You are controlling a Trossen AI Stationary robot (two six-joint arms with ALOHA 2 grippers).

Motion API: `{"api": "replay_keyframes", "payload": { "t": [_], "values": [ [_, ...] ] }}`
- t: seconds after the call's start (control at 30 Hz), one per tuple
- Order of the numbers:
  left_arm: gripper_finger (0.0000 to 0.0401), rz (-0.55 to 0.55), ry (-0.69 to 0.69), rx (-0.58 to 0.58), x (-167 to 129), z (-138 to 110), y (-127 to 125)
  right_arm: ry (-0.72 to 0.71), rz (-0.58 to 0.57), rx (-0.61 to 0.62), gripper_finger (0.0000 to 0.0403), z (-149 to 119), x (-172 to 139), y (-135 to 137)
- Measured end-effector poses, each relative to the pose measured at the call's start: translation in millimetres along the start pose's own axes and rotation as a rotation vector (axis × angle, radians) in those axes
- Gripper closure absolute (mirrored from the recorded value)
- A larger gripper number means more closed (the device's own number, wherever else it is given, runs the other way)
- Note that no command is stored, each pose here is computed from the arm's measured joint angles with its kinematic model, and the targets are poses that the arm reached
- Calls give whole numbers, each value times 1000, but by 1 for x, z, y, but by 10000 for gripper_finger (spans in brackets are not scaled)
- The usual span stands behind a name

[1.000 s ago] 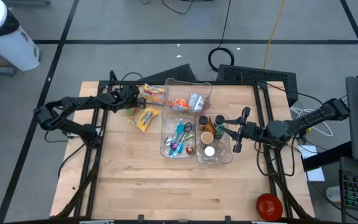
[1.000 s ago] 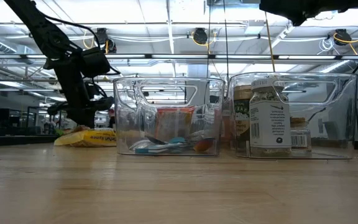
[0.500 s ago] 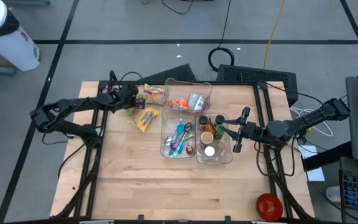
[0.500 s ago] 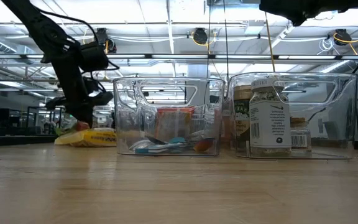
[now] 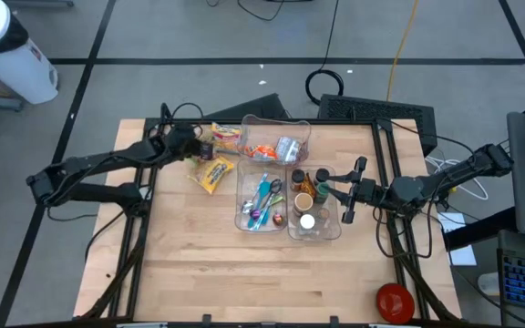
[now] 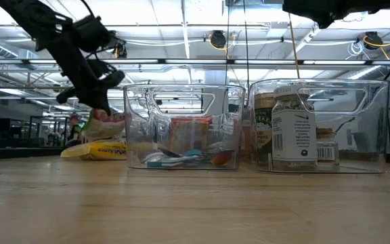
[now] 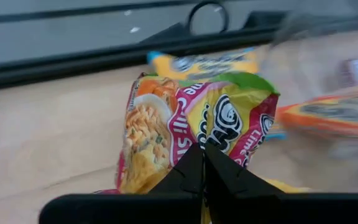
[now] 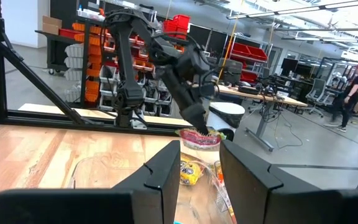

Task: Pick & Place Food Item
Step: Put the green noodle pack into the top transparent bin

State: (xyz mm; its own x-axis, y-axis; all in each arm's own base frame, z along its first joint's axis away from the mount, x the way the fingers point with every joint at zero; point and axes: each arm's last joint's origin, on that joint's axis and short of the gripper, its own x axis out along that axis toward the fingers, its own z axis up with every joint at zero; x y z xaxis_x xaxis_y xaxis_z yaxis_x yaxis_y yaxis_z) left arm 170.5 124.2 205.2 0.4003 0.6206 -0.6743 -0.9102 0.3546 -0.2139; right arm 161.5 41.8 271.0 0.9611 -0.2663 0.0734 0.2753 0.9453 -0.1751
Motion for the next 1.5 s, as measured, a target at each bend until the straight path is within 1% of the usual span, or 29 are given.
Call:
{"api": "replay_keyframes", "payload": {
  "t": [0.13,0.2,0.3,0.4,0.5,0.57,0.63,0.73,0.83,0.93,1.03,1.17,1.27,1.43,1.5],
  "values": [
    [398,-130,-62,28,-17,2,-12,2,1,-1,298,0,0,0],
    [395,-230,-110,41,-28,5,-20,6,2,-4,298,-1,1,1],
    [397,-409,-183,76,-45,8,-36,17,4,-23,298,-3,3,3],
    [396,-579,-261,114,-60,9,-52,39,10,-90,298,-7,7,7],
    [397,-739,-307,182,-74,6,-66,48,14,-151,298,-11,12,11],
    [398,-831,-328,228,-81,4,-73,43,12,-171,298,-13,16,14],
    [396,-897,-356,258,-85,3,-79,19,-1,-159,297,-13,21,17],
    [398,-933,-378,300,-88,-1,-86,-3,-25,-123,284,-14,28,18],
    [396,-946,-381,354,-86,-7,-93,11,-41,-127,254,-19,35,19],
    [397,-956,-351,387,-79,-13,-100,26,-56,-102,215,-18,43,19],
    [397,-984,-294,393,-75,-11,-112,26,-84,-71,180,-12,53,19],
    [398,-965,-219,419,-66,-7,-131,66,-123,-91,146,-14,69,23],
    [396,-947,-160,445,-58,-6,-145,93,-92,-126,132,-20,80,28],
    [398,-980,-49,492,-48,-8,-165,118,-85,-147,127,-27,96,29],
    [395,-997,-17,511,-46,-9,-170,116,-39,-140,126,-30,101,29]
  ]
}}
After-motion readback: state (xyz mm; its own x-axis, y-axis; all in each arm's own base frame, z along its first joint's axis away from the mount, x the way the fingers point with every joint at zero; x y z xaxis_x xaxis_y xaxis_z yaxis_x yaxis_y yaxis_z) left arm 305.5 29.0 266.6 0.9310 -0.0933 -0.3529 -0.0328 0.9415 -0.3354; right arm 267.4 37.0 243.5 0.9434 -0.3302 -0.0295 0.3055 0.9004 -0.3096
